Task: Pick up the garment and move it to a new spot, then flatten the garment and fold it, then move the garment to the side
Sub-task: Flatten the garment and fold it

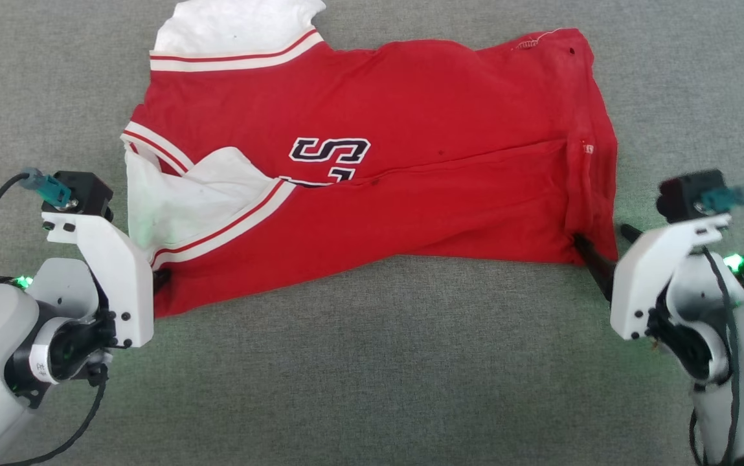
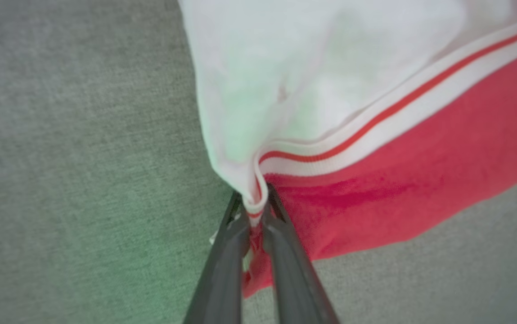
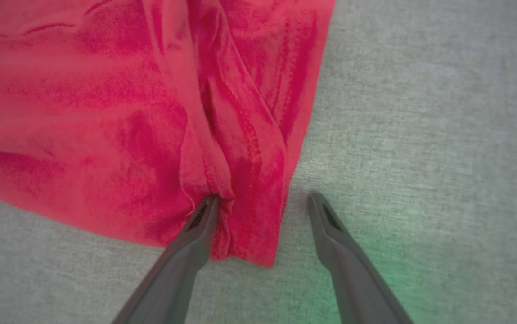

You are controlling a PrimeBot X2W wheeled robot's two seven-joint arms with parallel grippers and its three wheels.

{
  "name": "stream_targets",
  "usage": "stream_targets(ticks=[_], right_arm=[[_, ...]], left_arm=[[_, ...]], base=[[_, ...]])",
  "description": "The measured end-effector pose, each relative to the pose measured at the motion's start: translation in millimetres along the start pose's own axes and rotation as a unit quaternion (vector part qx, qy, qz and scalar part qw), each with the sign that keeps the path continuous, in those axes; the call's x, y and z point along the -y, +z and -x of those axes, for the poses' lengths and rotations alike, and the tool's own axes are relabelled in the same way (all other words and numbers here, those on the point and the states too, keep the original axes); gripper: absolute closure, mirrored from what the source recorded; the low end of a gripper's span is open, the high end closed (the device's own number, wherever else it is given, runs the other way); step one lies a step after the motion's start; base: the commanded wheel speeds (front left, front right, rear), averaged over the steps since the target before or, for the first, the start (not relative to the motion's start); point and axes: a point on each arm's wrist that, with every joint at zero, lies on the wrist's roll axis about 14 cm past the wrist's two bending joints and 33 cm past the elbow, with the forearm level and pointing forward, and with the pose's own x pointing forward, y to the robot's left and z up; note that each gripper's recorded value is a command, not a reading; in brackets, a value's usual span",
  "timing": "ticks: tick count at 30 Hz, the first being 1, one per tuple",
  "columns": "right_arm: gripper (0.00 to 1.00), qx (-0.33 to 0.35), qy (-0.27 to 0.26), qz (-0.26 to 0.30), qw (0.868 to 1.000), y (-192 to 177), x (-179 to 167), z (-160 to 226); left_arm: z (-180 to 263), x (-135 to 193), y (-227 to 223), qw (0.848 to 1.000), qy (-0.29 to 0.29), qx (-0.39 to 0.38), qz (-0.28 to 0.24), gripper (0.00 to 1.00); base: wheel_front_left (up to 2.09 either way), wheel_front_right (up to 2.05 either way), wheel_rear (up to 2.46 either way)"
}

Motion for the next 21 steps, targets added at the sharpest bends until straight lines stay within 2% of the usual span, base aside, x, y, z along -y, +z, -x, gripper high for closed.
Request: stream_targets(ticks=[1,2,3,4,12,21], right_arm=[[0.00,-0.016,0.003,0.012,1.000,-1,-2,-3],[0.06,-0.032,0.005,0.019,0.999,-3,-3,-5],[0.71,-0.046,0.007,0.022,0.999,-3,-4,-7],[1.00,-0.056,0.006,0.032,0.998,-4,-4,-8],[1.00,-0.077,0.010,0.033,0.996,4,-2,0],[1.00,-0.083,0.013,0.030,0.996,4,7,31]], left_arm=[[0,0,-1,1.000,0.000,0.000,0.002,1.00],[-1,0,-1,1.000,0.000,0.000,0.003,1.00],[-1,0,-1,1.000,-0.001,0.001,0.003,1.00],[-1,-1,0,1.000,-0.001,0.001,0.003,1.00],[4,-1,7,1.000,-0.001,0.015,0.002,1.00],[29,-5,10,1.000,0.015,0.025,0.001,1.00]], base=[[0.00,0.00,0.00],[0.00,0.00,0.00],[0.00,0.00,0.00],[0.00,0.00,0.00],[0.00,0.00,0.00],[0.00,0.00,0.00]])
